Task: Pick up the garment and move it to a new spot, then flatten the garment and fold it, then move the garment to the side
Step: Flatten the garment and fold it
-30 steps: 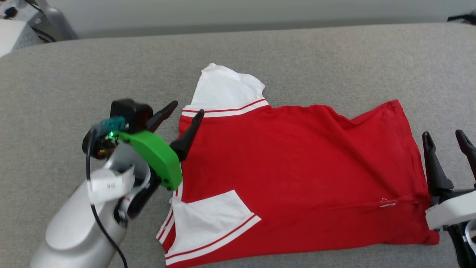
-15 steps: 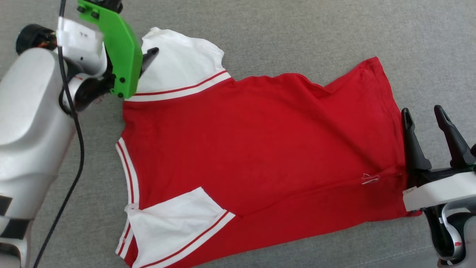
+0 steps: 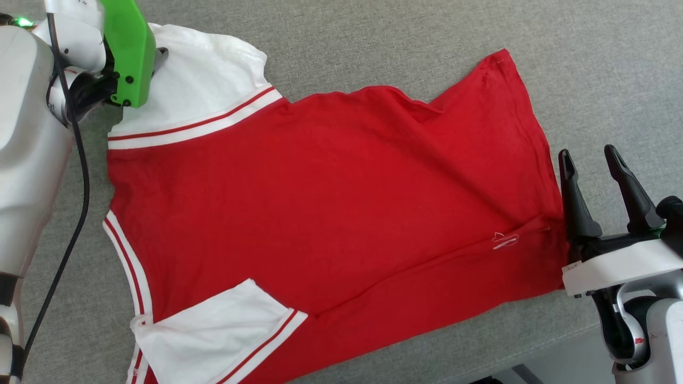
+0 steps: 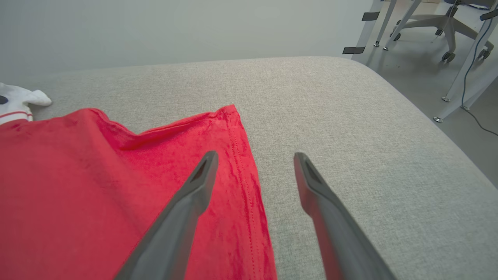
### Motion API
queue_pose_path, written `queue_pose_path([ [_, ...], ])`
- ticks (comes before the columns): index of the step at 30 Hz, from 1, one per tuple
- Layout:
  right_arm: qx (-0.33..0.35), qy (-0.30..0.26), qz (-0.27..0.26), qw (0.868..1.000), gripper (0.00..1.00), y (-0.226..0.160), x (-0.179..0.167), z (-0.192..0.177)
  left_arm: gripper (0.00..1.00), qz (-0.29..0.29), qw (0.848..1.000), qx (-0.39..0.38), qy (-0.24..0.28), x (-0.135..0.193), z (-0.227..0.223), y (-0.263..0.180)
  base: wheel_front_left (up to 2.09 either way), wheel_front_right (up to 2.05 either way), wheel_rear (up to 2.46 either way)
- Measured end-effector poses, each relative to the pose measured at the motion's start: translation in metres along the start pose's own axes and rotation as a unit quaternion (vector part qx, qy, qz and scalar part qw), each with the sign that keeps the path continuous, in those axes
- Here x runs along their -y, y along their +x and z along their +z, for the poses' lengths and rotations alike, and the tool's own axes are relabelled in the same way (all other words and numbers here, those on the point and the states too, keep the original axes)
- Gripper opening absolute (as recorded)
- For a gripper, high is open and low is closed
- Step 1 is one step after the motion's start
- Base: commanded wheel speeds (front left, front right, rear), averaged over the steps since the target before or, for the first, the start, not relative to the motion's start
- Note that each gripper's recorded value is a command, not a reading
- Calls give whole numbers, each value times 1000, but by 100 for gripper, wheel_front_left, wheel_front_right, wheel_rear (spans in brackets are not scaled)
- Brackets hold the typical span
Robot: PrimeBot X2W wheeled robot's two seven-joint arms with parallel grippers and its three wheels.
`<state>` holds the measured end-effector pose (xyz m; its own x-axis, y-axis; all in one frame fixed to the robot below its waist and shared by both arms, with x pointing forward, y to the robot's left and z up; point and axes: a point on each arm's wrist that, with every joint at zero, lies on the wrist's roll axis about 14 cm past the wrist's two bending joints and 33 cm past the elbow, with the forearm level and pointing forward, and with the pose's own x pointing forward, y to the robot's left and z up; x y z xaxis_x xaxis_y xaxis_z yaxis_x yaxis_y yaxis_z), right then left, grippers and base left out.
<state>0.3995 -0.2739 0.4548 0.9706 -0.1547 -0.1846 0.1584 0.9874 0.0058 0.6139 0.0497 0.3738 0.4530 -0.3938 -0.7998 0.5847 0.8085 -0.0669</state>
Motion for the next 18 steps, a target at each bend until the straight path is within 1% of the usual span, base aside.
queue_pose_path([
  [2,-4,-1,-3,1000,100,-1,2,-3,100,1,1000,0,-3,-2,-1,4,0,0,0],
  [3,-5,-1,-3,1000,100,-1,2,-3,48,2,1000,-2,-4,-3,-2,5,0,0,0],
  [4,-6,-1,-3,1000,100,0,2,-4,22,3,1000,-4,-3,-4,-3,5,0,0,0],
  [5,-6,0,-2,1000,100,0,1,-4,0,4,1000,-4,-2,-4,-4,5,0,0,0],
  [8,-8,1,0,1000,100,1,0,-5,0,6,1000,3,-7,-6,-4,5,0,0,0],
  [13,-2,-1,8,1000,100,4,-4,-1,0,3,999,35,-16,-5,4,-3,0,0,0],
  [15,0,-4,11,1000,100,4,-4,2,0,1,998,54,-20,-4,10,-9,0,0,0],
  [18,3,-13,16,1000,100,3,-4,8,0,0,996,88,-13,-1,20,-22,0,0,0],
])
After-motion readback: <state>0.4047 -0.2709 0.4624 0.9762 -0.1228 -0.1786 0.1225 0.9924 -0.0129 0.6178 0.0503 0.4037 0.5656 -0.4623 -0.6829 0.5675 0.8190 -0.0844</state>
